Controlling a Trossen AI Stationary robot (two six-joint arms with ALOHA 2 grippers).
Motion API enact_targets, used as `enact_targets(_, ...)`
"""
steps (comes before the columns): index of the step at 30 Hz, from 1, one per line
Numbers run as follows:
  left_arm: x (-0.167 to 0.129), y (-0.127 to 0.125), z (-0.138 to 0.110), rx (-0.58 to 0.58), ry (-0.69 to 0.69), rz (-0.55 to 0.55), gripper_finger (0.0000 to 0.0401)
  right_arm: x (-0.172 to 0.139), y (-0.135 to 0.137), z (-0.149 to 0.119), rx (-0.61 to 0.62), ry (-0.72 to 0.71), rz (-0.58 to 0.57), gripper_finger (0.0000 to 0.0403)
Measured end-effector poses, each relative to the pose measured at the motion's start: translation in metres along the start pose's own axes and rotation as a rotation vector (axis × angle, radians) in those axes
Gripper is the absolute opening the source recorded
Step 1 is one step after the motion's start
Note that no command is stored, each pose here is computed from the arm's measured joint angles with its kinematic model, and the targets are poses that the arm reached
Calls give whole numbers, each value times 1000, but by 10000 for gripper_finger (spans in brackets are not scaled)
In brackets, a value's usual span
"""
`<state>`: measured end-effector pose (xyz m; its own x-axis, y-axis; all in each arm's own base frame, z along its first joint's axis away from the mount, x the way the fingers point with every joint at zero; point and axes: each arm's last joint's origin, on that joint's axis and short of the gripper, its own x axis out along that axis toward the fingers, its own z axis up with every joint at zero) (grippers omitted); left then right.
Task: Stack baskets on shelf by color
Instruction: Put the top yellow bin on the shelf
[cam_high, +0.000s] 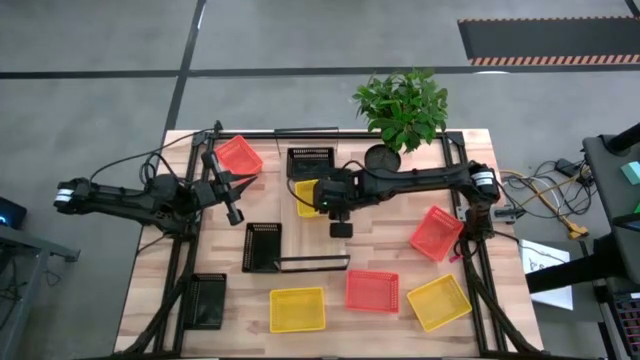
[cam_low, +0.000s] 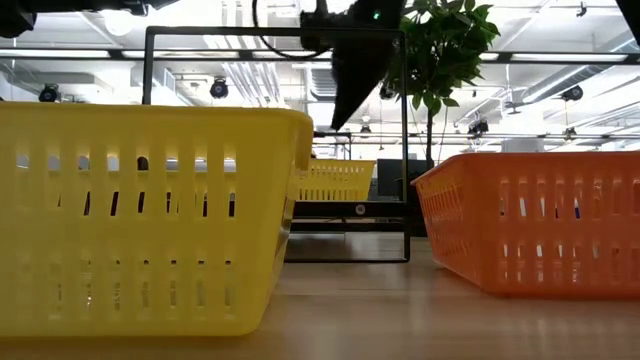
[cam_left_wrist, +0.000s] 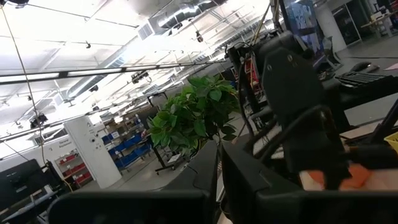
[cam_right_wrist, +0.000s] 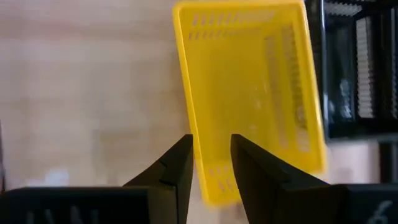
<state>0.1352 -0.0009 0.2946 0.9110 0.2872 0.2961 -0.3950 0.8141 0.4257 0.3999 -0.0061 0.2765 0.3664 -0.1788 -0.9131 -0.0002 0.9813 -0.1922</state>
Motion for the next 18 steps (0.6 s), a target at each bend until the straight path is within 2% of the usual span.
enact_targets(4,0,0,0,0,0,0,6,-11,-8,-12,-19,152,-59,73)
enact_targets(8,0,0,0,1,1,-1,6,-3,-17,-24,18,248,-79,24)
enact_targets(14,0,0,0,-1,-2,1,6,21,-27,-35,44,287,-82,9)
enact_targets(18,0,0,0,-2,-4,2,6,36,-31,-38,42,247,-75,9)
